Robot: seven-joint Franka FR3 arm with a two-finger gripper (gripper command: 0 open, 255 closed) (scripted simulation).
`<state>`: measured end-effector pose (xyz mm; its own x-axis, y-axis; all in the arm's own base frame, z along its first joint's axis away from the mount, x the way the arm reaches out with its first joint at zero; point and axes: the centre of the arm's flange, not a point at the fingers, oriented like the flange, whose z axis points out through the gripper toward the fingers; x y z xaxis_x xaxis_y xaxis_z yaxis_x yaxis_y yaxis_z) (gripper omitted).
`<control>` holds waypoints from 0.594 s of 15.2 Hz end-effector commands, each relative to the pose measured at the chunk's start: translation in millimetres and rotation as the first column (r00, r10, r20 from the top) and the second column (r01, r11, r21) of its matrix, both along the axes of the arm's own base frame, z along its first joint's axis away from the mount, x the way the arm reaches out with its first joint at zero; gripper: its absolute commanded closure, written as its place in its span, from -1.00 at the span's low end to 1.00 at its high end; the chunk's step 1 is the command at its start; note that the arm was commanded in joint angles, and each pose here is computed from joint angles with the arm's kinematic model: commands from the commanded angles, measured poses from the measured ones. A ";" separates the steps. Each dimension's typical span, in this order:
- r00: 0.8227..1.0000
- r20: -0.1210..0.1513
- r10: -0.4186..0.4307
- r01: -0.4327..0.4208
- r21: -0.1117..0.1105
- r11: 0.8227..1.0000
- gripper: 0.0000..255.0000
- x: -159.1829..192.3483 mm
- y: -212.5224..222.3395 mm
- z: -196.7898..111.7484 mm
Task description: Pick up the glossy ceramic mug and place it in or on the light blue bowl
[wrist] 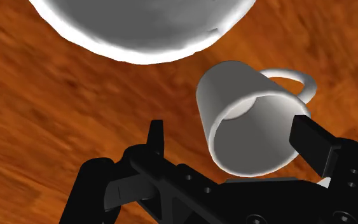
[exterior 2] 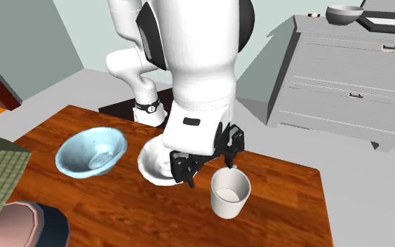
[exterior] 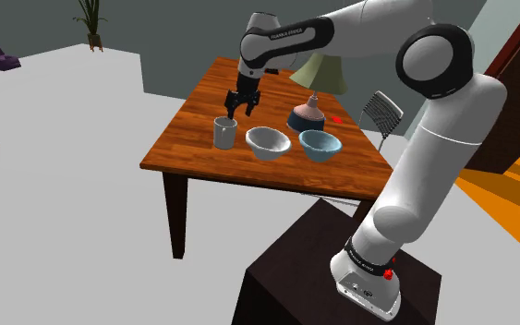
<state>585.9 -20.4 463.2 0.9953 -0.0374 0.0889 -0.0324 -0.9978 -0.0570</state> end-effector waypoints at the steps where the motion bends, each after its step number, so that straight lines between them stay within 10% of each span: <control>1: 1.000 -0.006 -0.008 0.008 0.001 1.000 -1.00 24.6 -3.5 -15.3; 9: 1.000 -0.007 -0.009 0.009 0.001 1.000 -1.00 31.9 -1.7 -57.6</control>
<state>617.9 -21.9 411.4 0.9956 -0.0463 0.0817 -0.0417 -0.9975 -0.0576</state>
